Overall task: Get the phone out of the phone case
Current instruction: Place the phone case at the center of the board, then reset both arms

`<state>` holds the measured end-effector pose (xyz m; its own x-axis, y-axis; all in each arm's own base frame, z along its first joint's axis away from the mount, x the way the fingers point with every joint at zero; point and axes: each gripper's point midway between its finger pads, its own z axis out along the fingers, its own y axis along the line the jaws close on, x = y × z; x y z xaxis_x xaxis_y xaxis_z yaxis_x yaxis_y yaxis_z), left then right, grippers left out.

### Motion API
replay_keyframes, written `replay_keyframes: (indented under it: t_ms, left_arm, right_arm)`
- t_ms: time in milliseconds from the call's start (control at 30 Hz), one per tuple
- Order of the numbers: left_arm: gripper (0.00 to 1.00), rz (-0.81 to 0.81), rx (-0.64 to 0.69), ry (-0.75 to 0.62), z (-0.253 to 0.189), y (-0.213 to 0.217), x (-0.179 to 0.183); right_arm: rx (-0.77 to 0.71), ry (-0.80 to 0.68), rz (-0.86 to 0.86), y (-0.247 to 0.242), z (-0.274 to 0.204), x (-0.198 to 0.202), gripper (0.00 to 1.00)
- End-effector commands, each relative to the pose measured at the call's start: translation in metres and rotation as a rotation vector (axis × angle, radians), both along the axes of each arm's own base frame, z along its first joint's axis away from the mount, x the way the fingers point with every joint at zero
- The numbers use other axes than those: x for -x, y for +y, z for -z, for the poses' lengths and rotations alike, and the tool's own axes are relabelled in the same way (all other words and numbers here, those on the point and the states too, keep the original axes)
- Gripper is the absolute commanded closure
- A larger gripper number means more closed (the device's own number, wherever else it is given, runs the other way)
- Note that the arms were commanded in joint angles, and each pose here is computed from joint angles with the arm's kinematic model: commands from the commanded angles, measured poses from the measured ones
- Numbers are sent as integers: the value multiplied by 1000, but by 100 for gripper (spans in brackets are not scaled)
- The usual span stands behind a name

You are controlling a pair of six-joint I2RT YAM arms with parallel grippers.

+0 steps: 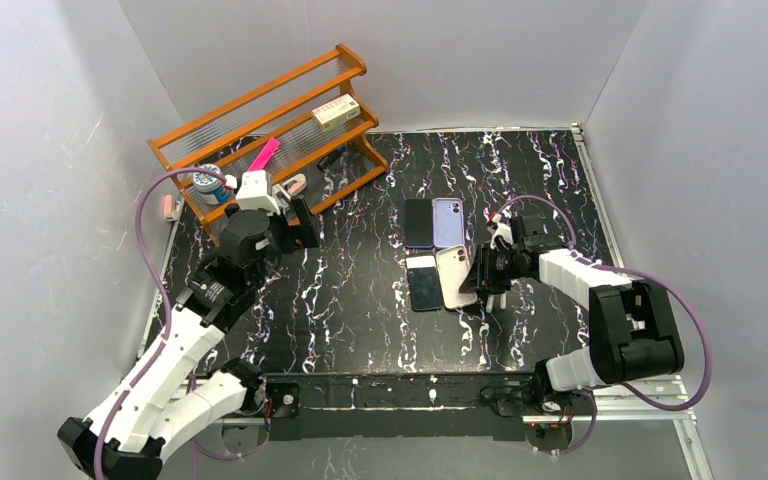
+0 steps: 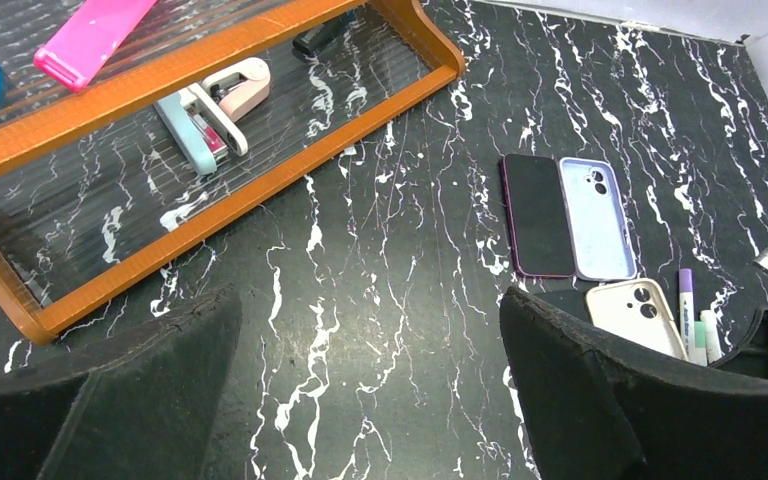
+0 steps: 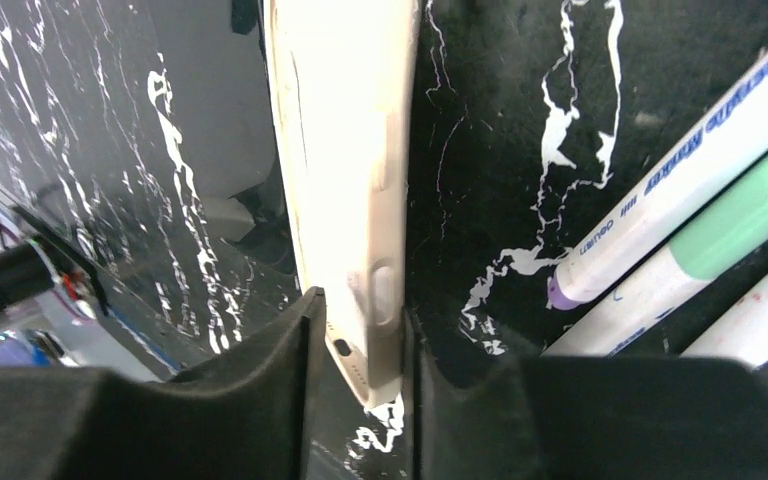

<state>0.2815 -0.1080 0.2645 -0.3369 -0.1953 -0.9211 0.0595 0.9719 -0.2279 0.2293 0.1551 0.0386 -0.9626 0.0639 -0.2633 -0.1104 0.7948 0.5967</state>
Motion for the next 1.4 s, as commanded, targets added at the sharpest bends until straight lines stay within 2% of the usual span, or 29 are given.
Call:
replay_keyframes:
  t_ms: [0,233,367,633,900,1067,1367]
  left_arm:
    - [2,-31,1,-39,-10,11,5]
    - [2,-46,6,-106,-35,24,17]
    - [2,-83,-7,-158,-51,39,27]
    - [2,-179,0,-282,-86,76,55]
    - [2,-360,26,-402,-113,127,90]
    - [2,-449,60,-452,-115,149,107]
    - [2,-469,98,-484,-110,152,109]
  right_arm:
    - [-12,-51,-3,2,-7,-10,52]
    - [43,-135,45,-10,-30,-13,12]
    - [74,-247,80,-19,-63,-17,2]
    - [211,-646,260,-65,-173,-24,1]
    - [288,-1074,483,-117,-279,8,1]
    - [307,-1228,557,-134,-300,27,1]
    - [301,-1299,589,-140,-300,36,1]
